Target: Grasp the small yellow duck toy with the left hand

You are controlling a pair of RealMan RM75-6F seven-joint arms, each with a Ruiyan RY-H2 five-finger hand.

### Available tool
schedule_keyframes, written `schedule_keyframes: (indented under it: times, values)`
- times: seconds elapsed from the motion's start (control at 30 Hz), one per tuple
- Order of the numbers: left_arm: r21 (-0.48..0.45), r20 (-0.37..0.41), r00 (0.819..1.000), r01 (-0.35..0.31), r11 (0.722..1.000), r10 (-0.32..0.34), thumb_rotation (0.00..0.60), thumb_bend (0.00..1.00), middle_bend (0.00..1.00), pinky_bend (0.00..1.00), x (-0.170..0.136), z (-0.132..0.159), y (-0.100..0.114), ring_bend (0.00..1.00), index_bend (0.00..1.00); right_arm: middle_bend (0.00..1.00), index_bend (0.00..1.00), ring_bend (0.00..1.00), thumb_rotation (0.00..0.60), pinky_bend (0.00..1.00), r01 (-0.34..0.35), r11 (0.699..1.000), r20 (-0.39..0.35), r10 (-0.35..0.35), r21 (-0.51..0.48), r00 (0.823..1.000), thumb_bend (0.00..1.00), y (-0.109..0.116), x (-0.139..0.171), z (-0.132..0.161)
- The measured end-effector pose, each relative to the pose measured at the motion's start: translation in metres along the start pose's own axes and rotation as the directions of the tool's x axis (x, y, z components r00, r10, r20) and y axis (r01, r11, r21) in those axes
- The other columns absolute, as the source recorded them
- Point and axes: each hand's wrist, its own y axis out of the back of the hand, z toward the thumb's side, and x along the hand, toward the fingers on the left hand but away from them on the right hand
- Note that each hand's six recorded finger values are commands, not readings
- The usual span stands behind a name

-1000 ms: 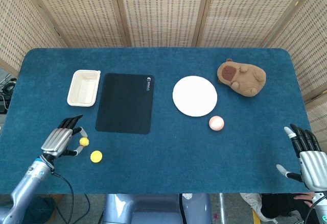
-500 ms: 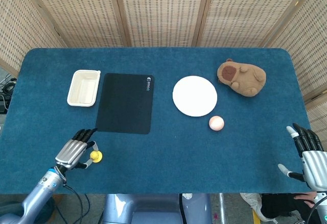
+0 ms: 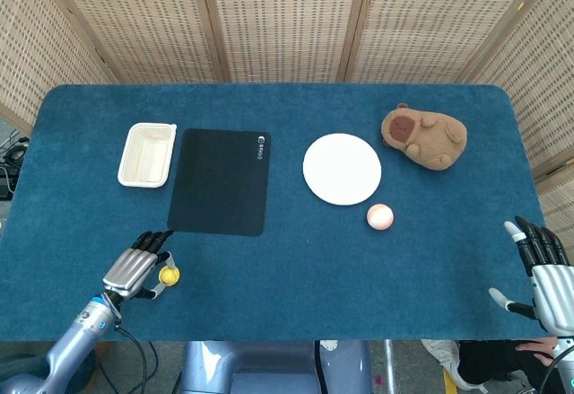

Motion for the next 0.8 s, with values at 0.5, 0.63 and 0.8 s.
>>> schedule_keyframes:
  times: [0.5, 0.63, 0.8]
  values:
    - [-0.022, -0.002, 0.999, -0.039, 0.999, 0.039, 0.6, 0.25, 0.0, 0.0, -0.005, -0.005, 0.017, 0.0, 0.07, 0.0, 0.01, 0.0, 0.6, 0.0, 0.002, 1.0, -0.001, -0.002, 0.0, 1.0, 0.0, 0.001, 0.0, 0.0]
    - [-0.065, -0.008, 0.994, -0.106, 0.992, 0.106, 0.6, 0.18, 0.0, 0.0, -0.013, -0.01, 0.039, 0.0, 0.0, 0.0, 0.01, 0.0, 0.6, 0.0, 0.006, 1.0, -0.003, -0.006, -0.003, 1.0, 0.0, 0.002, 0.001, 0.001]
    - [-0.099, -0.061, 0.961, -0.273, 0.957, 0.268, 0.6, 0.06, 0.0, 0.0, -0.036, -0.028, 0.082, 0.0, 0.0, 0.0, 0.01, 0.0, 0.6, 0.0, 0.011, 1.0, -0.003, -0.011, -0.007, 1.0, 0.0, 0.004, 0.002, 0.001]
